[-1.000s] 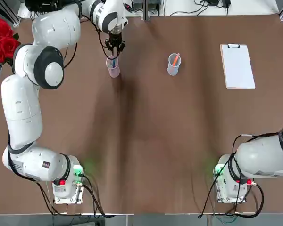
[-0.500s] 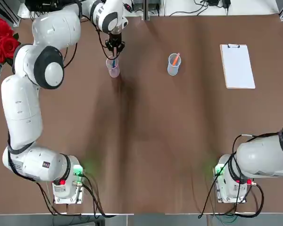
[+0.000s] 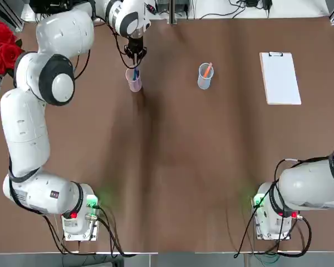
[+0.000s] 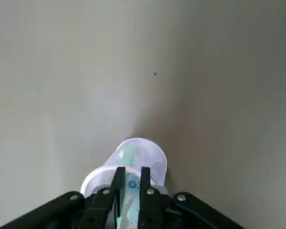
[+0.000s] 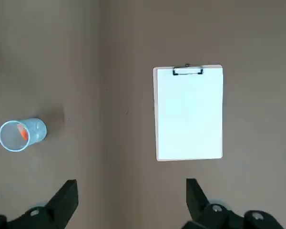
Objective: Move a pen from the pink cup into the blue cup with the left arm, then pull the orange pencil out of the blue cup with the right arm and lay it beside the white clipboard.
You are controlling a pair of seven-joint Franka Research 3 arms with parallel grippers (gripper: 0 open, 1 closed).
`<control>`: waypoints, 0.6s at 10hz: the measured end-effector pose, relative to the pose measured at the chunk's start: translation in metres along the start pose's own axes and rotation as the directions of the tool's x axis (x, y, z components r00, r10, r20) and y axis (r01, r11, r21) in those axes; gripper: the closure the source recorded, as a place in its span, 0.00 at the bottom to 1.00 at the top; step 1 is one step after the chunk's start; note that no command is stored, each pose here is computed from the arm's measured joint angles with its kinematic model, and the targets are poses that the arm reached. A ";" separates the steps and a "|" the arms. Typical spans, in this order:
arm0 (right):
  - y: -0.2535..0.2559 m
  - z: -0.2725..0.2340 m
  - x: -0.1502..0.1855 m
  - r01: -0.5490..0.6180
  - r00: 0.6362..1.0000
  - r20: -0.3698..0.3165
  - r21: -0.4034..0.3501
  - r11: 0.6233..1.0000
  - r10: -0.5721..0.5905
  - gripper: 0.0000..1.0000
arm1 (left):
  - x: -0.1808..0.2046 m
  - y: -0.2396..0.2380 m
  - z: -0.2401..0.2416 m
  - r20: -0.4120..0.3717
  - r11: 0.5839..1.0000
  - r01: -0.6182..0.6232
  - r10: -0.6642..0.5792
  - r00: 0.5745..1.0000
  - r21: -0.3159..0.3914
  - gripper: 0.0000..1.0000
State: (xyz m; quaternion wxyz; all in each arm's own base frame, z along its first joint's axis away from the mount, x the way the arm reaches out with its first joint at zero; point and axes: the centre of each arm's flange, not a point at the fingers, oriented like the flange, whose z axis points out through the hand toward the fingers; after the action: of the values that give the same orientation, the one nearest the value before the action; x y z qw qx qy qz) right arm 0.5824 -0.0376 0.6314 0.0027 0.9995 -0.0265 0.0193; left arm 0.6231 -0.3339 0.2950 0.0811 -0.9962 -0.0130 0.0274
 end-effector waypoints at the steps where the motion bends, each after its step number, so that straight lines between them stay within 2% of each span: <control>1: -0.001 0.000 0.000 0.001 1.000 0.000 0.000 1.000 -0.001 0.00 | 0.000 -0.003 -0.009 -0.006 1.000 0.004 -0.004 1.000 0.003 0.84; 3: -0.003 0.000 0.000 0.006 1.000 -0.001 -0.002 1.000 -0.006 0.00 | -0.004 -0.012 -0.037 -0.018 1.000 0.017 -0.017 1.000 0.018 0.84; 6: -0.003 0.000 0.000 0.007 1.000 -0.002 -0.008 1.000 -0.007 0.00 | -0.010 -0.017 -0.086 -0.080 0.999 0.052 -0.052 0.995 -0.005 0.84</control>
State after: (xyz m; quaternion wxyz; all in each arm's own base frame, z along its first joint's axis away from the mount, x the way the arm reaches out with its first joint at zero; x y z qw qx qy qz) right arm 0.5828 -0.0348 0.6317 0.0067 0.9995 -0.0232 0.0203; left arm 0.6175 -0.3311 0.3826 0.0809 -0.9960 -0.0356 -0.0149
